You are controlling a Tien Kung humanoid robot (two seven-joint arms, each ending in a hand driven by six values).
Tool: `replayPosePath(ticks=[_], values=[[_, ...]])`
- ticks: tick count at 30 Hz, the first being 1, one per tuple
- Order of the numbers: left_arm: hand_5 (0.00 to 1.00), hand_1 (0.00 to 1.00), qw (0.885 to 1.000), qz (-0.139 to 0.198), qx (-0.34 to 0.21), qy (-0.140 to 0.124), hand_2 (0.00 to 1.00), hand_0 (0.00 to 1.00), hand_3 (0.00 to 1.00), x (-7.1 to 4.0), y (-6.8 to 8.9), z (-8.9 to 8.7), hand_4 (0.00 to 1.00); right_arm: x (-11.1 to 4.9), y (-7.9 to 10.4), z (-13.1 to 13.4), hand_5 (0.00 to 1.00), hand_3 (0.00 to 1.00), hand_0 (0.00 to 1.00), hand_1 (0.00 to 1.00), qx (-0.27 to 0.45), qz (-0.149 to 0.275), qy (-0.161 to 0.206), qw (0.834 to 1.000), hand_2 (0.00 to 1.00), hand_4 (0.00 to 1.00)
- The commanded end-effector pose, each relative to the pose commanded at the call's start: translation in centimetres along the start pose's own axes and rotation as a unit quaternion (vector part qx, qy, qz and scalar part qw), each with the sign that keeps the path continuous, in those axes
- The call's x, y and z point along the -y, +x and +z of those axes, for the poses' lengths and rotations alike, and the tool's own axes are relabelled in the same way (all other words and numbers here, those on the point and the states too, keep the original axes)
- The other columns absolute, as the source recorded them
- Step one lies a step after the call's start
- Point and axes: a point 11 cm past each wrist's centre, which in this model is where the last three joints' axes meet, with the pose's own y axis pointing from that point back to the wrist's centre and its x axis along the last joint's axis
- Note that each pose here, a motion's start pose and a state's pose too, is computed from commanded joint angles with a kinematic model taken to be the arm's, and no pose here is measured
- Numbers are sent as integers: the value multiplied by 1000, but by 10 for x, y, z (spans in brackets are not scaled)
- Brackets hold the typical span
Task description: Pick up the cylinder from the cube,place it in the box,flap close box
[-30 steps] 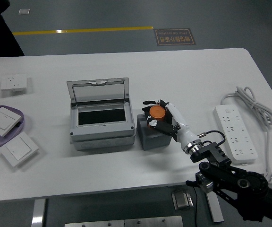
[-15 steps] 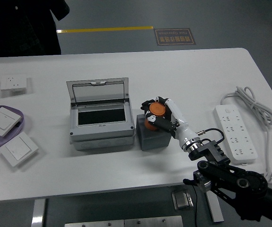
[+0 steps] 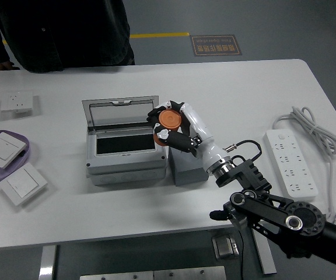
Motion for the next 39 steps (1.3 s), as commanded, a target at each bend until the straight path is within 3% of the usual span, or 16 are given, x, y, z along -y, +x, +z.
replayPosePath(ticks=[2,3,8,9,14,15,21,28,32,33,38,39], values=[[220,605,1000,0,1,1,561,635,640,0,1,0,718,7,-9,-8,2,356,545,472,-20,-19,6,1000,488,86],[221,605,1000,1,1,2,562,635,642,0,1,0,719,11,-13,-11,2,345,321,370,-31,-28,8,999,465,96],[221,605,1000,3,2,5,562,635,642,-1,5,0,719,28,-39,-23,2,345,321,370,-107,-93,7,990,465,96],[221,605,1000,4,2,5,562,635,642,-1,6,0,720,31,-45,-24,2,315,150,264,-127,-108,2,986,383,76],[221,605,1000,5,3,6,562,635,642,-1,7,1,720,40,-64,-18,2,315,150,264,-231,-162,-36,959,383,76],[226,605,1000,5,3,6,563,636,643,-1,7,1,720,41,-68,-14,2,239,52,191,-257,-173,-48,950,333,4],[230,605,1000,5,3,6,562,636,642,-1,7,2,721,43,-68,9,2,218,22,168,-392,-196,-112,892,321,2],[235,605,1000,5,3,5,562,636,643,-2,8,2,723,49,-55,15,2,224,23,165,-516,-156,-129,832,318,2],[235,605,1000,5,3,6,562,636,643,-1,8,2,723,53,-55,6,2,224,23,165,-552,-138,-107,815,318,2],[235,606,1000,5,3,6,562,636,642,-1,8,2,721,54,-55,4,2,277,37,181,-557,-134,-102,813,335,6],[235,606,1000,5,3,6,562,636,642,-2,8,2,721,55,-54,4,2,277,37,181,-566,-128,-94,809,335,6],[238,606,1000,5,3,6,563,636,642,-2,8,2,720,55,-54,4,2,339,78,232,-566,-128,-95,809,356,21]])
